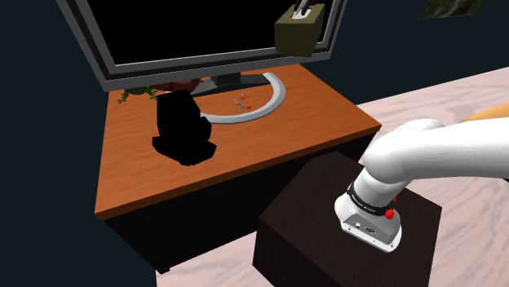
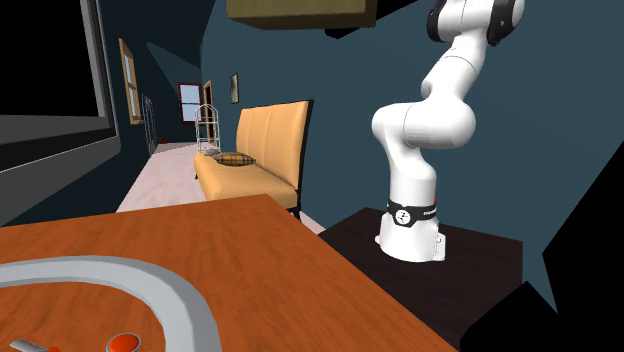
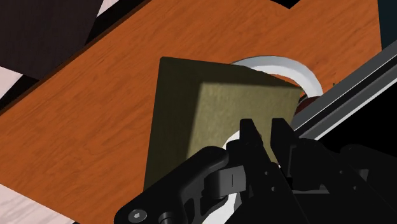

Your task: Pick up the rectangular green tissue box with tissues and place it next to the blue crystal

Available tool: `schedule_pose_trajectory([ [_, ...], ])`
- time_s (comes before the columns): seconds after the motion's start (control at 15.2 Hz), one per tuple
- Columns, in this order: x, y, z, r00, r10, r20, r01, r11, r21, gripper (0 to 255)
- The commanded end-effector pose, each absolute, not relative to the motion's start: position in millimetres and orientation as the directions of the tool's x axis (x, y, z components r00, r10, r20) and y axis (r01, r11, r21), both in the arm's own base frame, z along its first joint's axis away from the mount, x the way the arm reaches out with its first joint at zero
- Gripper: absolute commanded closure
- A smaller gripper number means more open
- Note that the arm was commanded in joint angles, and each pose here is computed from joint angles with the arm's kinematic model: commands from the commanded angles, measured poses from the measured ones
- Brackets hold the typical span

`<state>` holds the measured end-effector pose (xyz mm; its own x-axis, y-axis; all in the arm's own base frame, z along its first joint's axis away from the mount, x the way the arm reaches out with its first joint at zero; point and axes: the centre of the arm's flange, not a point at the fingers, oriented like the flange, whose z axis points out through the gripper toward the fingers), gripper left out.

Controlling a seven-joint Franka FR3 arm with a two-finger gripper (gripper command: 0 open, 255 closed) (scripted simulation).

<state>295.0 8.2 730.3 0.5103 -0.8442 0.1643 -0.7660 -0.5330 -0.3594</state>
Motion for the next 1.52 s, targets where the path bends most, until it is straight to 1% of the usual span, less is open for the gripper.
schedule_pose_trajectory([
  [0.0,301,32,730,0.509,-0.845,0.163,-0.767,-0.531,-0.36,255],
  [0.2,311,80,731,0.509,-0.845,0.163,-0.767,-0.531,-0.36,255],
  [1.45,311,80,630,0.509,-0.845,0.163,-0.767,-0.531,-0.36,255],
])
